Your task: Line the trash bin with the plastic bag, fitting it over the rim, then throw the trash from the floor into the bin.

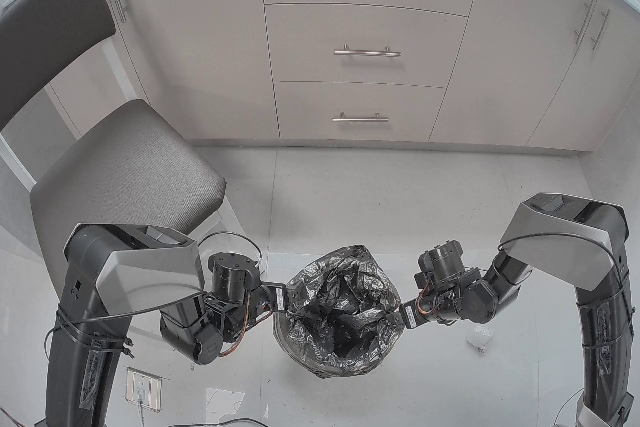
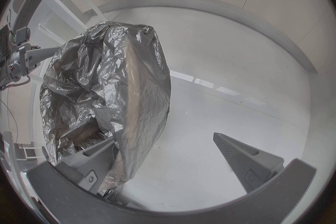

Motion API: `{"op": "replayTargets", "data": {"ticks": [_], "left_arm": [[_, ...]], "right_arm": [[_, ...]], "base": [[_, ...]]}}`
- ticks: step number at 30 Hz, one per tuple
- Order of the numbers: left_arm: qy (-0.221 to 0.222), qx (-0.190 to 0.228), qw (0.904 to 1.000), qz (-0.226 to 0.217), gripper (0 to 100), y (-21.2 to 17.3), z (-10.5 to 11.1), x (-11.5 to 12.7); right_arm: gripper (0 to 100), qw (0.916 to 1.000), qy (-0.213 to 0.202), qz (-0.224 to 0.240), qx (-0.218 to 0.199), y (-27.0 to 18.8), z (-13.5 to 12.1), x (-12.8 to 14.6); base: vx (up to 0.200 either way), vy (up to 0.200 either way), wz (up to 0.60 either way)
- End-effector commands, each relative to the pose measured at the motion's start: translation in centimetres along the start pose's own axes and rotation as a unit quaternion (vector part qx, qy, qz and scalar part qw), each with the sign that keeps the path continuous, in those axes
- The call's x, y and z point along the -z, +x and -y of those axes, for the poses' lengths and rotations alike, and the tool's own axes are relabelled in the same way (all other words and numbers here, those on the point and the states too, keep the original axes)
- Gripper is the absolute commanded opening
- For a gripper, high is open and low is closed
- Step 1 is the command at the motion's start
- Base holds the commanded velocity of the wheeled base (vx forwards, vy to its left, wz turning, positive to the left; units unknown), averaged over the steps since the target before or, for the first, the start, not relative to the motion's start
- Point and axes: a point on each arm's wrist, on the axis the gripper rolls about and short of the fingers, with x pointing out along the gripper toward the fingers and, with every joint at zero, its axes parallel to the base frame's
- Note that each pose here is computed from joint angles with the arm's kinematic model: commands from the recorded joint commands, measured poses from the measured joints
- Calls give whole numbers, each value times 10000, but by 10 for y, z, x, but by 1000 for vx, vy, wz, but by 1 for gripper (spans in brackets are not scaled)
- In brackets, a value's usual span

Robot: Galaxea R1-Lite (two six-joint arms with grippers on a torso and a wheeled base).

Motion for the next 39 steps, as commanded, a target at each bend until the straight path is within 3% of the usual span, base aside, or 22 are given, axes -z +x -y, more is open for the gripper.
{"op": "replayTargets", "data": {"ticks": [1,5,12,16,21,27,28,29,32,39], "left_arm": [[-16,10,10000,41,100,-2,1,-3],[-36,31,9998,177,100,-11,3,-16],[-108,419,9950,899,100,-75,25,-69],[-109,493,9911,1233,100,-111,28,-89],[-193,413,9850,1664,100,-167,15,-108],[37,240,9802,1963,100,-241,-1,-101],[37,240,9802,1963,100,-241,-1,-101],[190,-35,9765,2148,100,-262,-8,-97],[98,-387,9707,2368,100,-283,-18,-95],[-337,-1320,9619,2369,100,-324,-49,-69]], "right_arm": [[100,9998,11,182,-23,-9,-2,-8],[100,9991,-82,402,-115,-29,-12,-15],[100,9966,-362,711,-206,-69,-39,-11],[100,9935,-182,1109,-167,-90,-38,-20],[100,9893,211,1444,-56,-105,-22,-35],[100,9708,895,2225,25,-113,-2,-79],[100,9708,895,2225,25,-113,-2,-79],[100,9629,1156,2439,26,-113,6,-95],[100,9556,1403,2584,172,-101,24,-108],[100,9462,1716,2693,528,-46,70,-126]], "base": [[0,0,0],[0,0,0],[0,0,0],[0,0,0],[0,0,0],[0,0,0],[0,0,0],[0,0,0],[0,0,0],[0,0,0]]}}
